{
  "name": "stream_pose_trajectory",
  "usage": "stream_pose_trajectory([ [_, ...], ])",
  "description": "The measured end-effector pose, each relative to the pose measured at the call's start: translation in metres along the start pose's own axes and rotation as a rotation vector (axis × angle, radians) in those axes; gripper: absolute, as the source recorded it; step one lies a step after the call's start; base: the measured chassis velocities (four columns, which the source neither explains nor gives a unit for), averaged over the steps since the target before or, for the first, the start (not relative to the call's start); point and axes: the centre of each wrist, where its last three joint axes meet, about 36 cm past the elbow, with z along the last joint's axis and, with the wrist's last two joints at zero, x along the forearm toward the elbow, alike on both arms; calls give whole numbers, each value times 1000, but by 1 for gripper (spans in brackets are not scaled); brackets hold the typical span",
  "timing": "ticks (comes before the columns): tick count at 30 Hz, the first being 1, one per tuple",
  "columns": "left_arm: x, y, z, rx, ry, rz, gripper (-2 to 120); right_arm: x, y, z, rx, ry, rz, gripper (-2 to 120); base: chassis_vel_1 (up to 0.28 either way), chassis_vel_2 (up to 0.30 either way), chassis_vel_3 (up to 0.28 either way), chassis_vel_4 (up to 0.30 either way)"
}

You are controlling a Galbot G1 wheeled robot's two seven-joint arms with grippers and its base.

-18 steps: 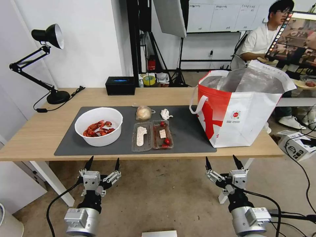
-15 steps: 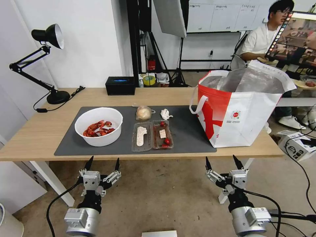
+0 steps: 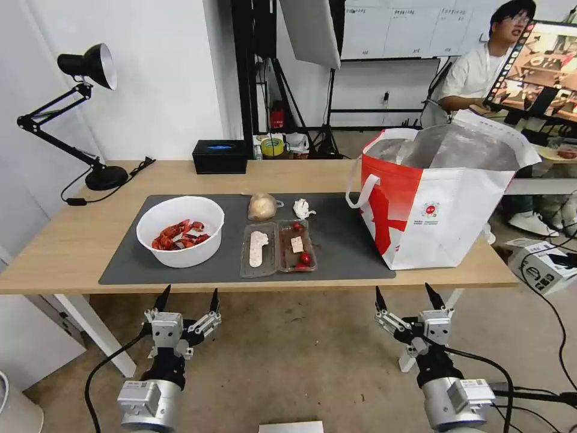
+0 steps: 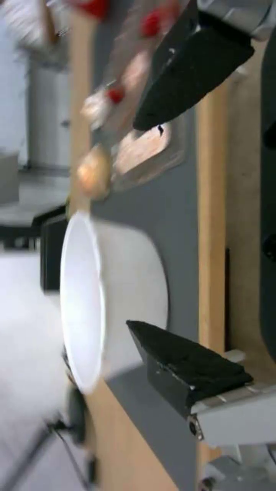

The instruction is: Pick up the trash from the table and place it into the takeout bag.

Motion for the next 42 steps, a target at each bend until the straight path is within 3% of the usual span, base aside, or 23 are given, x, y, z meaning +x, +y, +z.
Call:
stream_pose_trajectory([
  [3,2,-1,-8,59,-1,-34,100,-7,-4,-10,4,31,-28,100,0,0,0,0],
  [12,2,-1,-10,74,-19,-43,100,-23,-14,-40,43,141,-119,100,0,0,0,0],
  [33,-1,-4,-9,131,-30,-31,100,-24,-12,-46,39,134,-138,100,0,0,0,0],
  [35,-5,-6,-10,221,-18,-28,100,-25,-12,-46,39,132,-141,100,0,0,0,0],
  [42,-16,-12,-12,335,20,-30,100,-27,-12,-45,42,129,-145,100,0,0,0,0],
])
